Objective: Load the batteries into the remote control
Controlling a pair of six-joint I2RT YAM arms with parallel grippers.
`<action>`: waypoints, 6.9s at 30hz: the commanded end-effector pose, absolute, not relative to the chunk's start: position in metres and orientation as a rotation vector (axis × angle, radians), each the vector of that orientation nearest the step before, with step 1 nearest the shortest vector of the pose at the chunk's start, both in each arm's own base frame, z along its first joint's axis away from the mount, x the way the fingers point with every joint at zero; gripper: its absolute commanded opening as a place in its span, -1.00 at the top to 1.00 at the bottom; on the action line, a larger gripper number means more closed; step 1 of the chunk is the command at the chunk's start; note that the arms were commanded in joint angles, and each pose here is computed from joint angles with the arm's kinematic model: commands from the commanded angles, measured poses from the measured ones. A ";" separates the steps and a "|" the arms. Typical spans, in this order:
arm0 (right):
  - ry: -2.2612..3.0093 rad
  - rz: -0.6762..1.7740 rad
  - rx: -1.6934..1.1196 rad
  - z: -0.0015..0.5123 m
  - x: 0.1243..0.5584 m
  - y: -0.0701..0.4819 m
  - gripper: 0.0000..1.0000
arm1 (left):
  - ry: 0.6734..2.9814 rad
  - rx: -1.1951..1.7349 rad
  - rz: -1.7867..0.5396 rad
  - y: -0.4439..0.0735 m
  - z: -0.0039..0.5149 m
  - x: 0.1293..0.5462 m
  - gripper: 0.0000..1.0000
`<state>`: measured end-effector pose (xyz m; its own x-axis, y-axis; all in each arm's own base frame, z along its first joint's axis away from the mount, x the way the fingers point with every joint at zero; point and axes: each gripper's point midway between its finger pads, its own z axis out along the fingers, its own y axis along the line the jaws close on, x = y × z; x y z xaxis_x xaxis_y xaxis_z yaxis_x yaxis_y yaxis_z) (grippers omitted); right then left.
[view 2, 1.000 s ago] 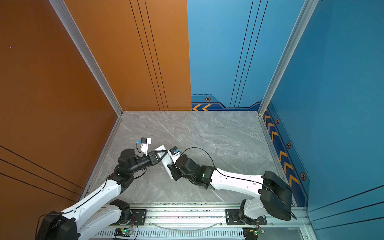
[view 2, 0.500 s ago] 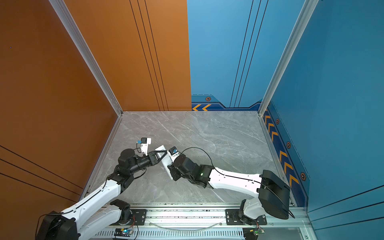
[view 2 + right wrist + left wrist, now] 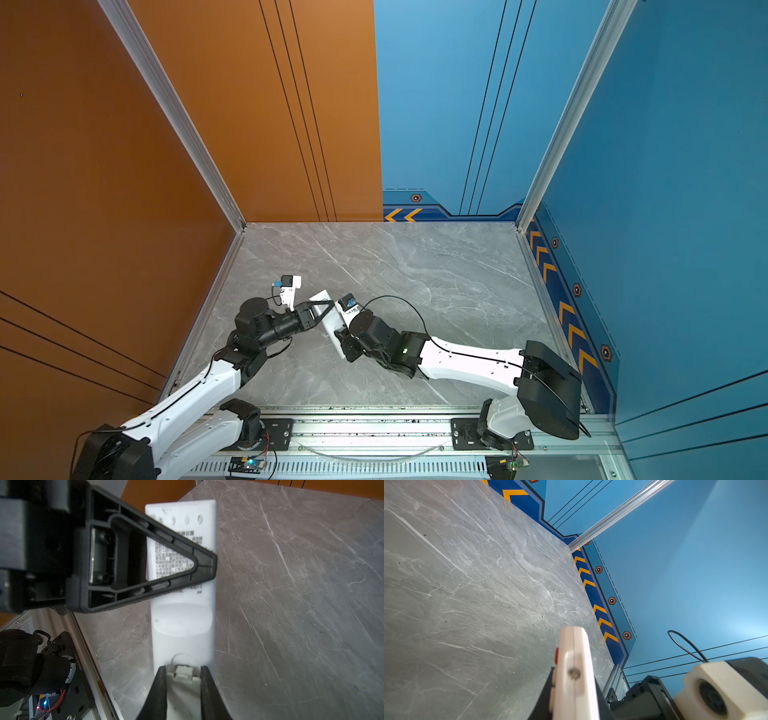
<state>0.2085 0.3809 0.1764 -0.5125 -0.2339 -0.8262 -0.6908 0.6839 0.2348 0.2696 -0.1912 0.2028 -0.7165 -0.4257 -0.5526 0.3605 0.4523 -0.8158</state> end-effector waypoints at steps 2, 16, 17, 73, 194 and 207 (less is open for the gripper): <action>2.112 0.690 -0.761 0.157 0.200 0.376 0.95 | 1.868 -0.005 -1.378 -0.192 0.229 0.268 1.00; 2.095 0.691 -0.768 0.164 0.199 0.375 0.60 | 1.862 0.006 -1.383 -0.192 0.232 0.268 1.00; 2.093 0.691 -0.767 0.165 0.199 0.375 0.57 | 1.862 0.006 -1.383 -0.192 0.233 0.268 1.00; 1.834 0.507 -1.380 0.246 0.144 0.310 0.05 | 1.847 0.405 -1.693 -0.230 0.276 0.215 1.00; 1.628 -0.092 -1.852 0.206 0.168 0.364 0.64 | 1.873 0.463 -1.729 -0.239 0.269 0.208 1.00; 1.611 0.039 -1.696 0.245 0.164 0.357 0.46 | 1.930 0.342 -1.654 -0.227 0.254 0.228 1.00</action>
